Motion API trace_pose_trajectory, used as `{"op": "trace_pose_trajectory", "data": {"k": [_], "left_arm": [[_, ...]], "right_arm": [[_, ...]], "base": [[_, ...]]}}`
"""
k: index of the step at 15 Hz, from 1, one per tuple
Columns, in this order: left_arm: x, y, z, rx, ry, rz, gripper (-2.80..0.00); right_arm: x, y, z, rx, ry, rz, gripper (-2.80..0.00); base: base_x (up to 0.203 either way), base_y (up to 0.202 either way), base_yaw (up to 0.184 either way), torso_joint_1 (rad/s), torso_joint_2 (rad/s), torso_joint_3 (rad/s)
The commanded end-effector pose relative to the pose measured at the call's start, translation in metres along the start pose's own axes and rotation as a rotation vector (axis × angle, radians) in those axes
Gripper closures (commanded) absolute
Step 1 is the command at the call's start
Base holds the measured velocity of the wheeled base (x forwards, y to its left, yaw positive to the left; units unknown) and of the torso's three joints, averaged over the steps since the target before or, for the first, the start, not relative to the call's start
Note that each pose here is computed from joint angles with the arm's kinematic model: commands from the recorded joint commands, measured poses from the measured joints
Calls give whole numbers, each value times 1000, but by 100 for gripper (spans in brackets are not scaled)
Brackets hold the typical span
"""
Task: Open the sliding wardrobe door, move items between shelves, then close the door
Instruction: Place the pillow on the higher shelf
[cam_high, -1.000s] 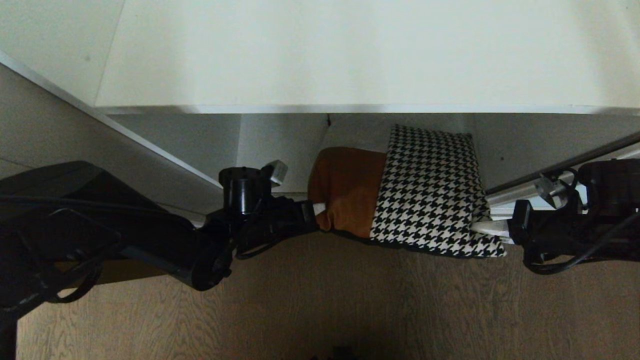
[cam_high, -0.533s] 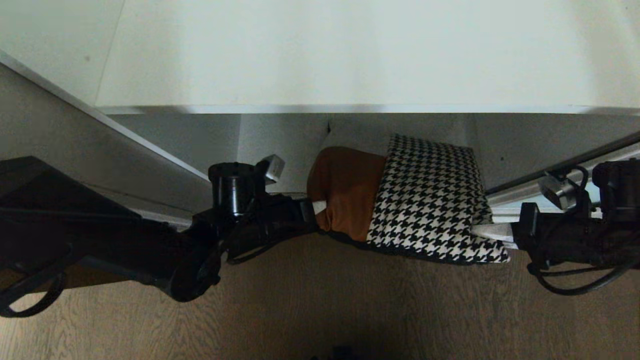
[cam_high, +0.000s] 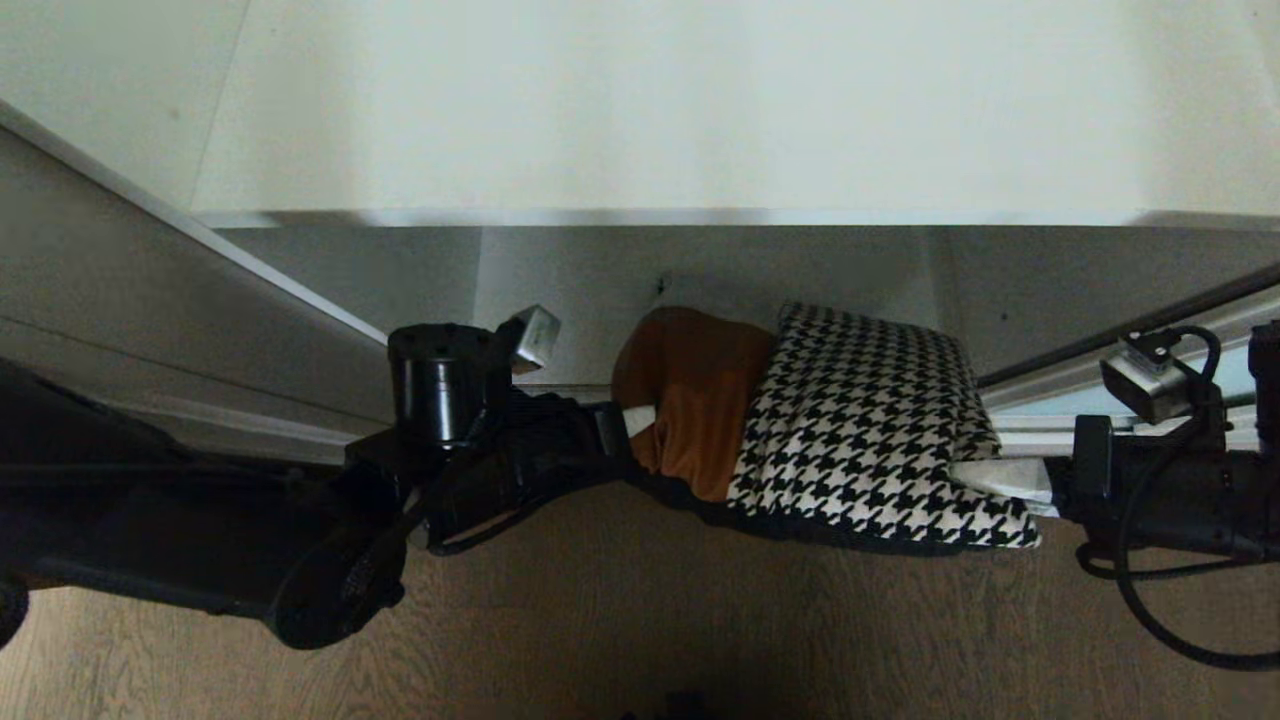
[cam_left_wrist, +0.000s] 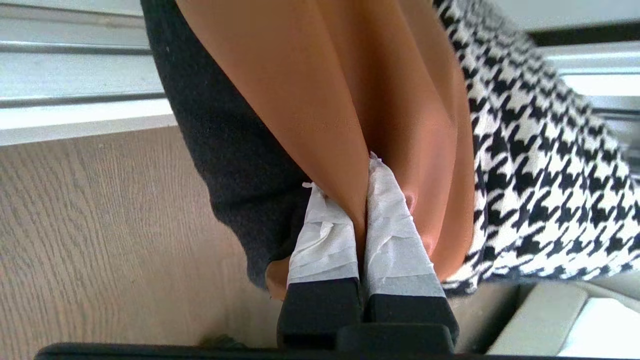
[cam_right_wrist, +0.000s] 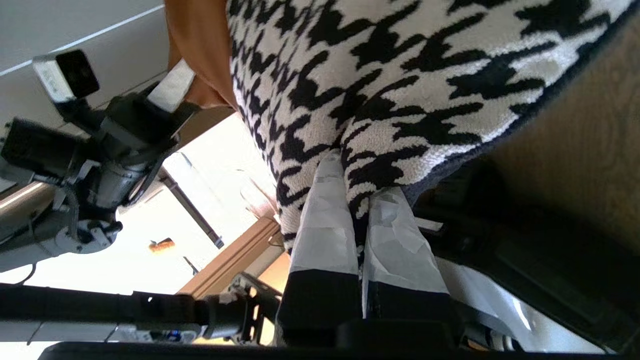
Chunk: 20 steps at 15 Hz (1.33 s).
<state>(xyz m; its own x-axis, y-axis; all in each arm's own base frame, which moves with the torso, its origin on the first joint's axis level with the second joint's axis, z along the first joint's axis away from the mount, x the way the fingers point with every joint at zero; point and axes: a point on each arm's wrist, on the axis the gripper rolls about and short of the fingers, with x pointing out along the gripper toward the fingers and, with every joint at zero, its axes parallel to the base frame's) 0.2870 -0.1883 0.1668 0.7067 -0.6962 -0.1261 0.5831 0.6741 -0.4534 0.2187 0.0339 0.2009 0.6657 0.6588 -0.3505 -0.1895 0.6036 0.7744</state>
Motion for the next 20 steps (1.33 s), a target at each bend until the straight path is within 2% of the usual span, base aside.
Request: {"op": "trace_pose_trajectory", "data": {"k": [1,7,10,12,16,20], "left_arm": [[-18,-10,10,4,-36,-20,0],[-42,-18,13,5,-43,-26,0],[-50,-24,18,6,-53,-22,0],[-56,-34,16,8,-55,-45,0],[-62,-37,15,6,-48,-43,0],[-73,-43,15,-5,-42,-53,0]], "right_arm": [[-18,14,-6,-26,-27,33,0],[-43,25,-23,-35,-26,48,0],[-46,24,-29,-23,-14,38,0],[-50,23,-33,-25,-16,39,0],[-58,28,-44,-19,14,40,0],[-66,31,-48,-22,6,48,0]], "base": [[0,0,0,0,0,0],[0,0,0,0,0,0],[0,0,0,0,0,0],[0,0,0,0,0,0],[0,0,0,0,0,0],[0,0,0,0,0,0]]}}
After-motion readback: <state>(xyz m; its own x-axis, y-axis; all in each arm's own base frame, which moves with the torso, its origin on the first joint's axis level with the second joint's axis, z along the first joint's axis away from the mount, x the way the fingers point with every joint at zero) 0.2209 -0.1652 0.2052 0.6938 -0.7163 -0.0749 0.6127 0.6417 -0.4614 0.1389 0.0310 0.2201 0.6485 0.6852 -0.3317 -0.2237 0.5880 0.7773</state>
